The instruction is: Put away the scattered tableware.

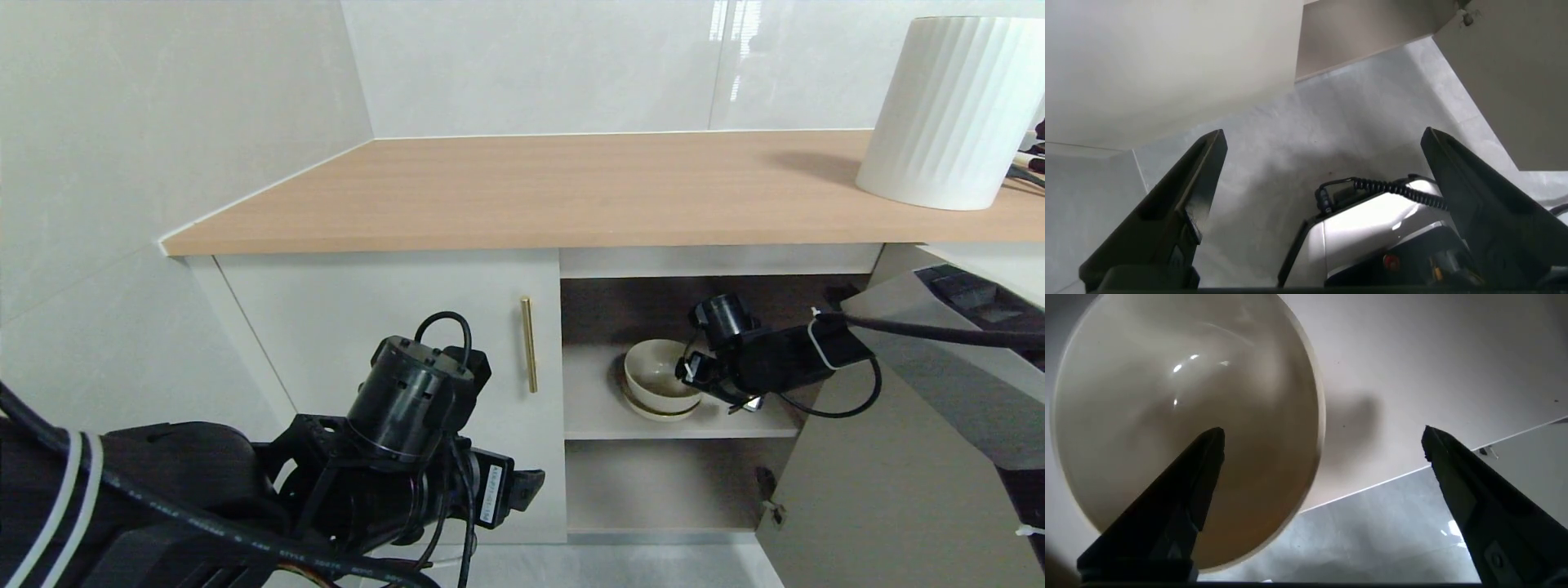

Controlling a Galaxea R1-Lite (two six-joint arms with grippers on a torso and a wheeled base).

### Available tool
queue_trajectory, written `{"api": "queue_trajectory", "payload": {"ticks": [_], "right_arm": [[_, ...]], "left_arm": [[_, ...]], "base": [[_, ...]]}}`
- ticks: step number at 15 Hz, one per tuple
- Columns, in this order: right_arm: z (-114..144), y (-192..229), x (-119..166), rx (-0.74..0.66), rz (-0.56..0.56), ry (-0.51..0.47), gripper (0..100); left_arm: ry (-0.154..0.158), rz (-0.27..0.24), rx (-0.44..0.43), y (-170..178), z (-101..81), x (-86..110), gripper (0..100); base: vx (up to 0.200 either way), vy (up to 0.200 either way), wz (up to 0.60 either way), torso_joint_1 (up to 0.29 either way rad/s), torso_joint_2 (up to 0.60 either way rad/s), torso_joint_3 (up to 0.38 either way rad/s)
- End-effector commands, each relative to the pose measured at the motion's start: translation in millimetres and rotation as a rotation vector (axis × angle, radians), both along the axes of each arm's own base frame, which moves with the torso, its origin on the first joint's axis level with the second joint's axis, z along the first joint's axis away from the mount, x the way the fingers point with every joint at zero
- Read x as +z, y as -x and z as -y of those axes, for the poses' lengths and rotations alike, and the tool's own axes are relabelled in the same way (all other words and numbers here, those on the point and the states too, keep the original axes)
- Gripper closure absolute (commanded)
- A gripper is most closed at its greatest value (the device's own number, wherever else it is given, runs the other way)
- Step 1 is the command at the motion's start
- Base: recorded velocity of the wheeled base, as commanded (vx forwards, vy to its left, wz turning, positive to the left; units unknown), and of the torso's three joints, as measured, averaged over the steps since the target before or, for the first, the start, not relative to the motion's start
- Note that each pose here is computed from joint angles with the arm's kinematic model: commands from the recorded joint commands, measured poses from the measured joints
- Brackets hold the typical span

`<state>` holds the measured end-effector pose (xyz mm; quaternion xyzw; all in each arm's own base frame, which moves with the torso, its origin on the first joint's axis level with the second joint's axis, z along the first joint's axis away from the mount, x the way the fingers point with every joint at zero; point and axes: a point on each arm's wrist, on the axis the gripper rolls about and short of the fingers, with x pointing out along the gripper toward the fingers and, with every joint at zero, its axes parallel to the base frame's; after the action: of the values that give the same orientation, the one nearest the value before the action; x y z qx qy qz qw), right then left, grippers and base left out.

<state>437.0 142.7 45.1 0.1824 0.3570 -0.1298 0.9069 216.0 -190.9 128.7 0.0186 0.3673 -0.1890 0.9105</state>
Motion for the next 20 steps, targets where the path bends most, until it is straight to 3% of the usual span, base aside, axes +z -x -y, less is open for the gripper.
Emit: {"api": "queue_trajectory", "payload": {"ticks": [1, 5, 7, 10, 12, 14, 16, 18, 20], "right_arm": [[-1, 2, 6, 0.004, 0.010, -0.004, 0], [-1, 22, 21, 0.025, -0.007, -0.002, 0], [0, 57, 41, 0.149, -0.042, 0.008, 0], [-16, 128, 91, 0.377, 0.002, 0.025, 0], [-13, 174, 116, 0.461, 0.051, 0.035, 0], [1, 204, 115, 0.478, 0.031, 0.043, 0], [13, 224, 101, 0.480, -0.030, 0.063, 0], [13, 240, 96, 0.515, -0.048, 0.069, 0], [10, 245, 84, 0.539, -0.091, 0.087, 0]], "left_arm": [[0.001, 0.000, 0.000, 0, 0.0, 0.0, 0], [0.011, 0.008, 0.000, 1, -1.2, 3.9, 0], [0.022, 0.017, -0.002, 5, -4.6, 8.2, 0], [0.036, 0.043, 0.008, 15, -18.4, 18.6, 0], [0.075, 0.088, 0.016, 26, -32.2, 37.7, 0], [0.076, 0.081, 0.019, 46, -49.0, 45.4, 0], [0.065, 0.062, 0.017, 68, -68.3, 41.8, 0], [0.075, 0.057, 0.027, 78, -81.9, 38.2, 0], [0.061, 0.039, 0.037, 75, -81.8, 33.7, 0]], "base": [[0.000, 0.000, 0.00, 0.000, 0.00, 0.000], [0.000, 0.000, 0.00, 0.000, 0.00, 0.000], [0.000, 0.000, 0.00, 0.000, 0.00, 0.000], [0.000, 0.000, 0.00, 0.000, 0.00, 0.000], [0.000, 0.000, 0.00, 0.000, 0.00, 0.000], [0.000, 0.000, 0.00, 0.000, 0.00, 0.000], [0.000, 0.000, 0.00, 0.000, 0.00, 0.000], [0.000, 0.000, 0.00, 0.000, 0.00, 0.000], [-0.100, 0.000, 0.00, 0.001, 0.00, 0.001]]}}
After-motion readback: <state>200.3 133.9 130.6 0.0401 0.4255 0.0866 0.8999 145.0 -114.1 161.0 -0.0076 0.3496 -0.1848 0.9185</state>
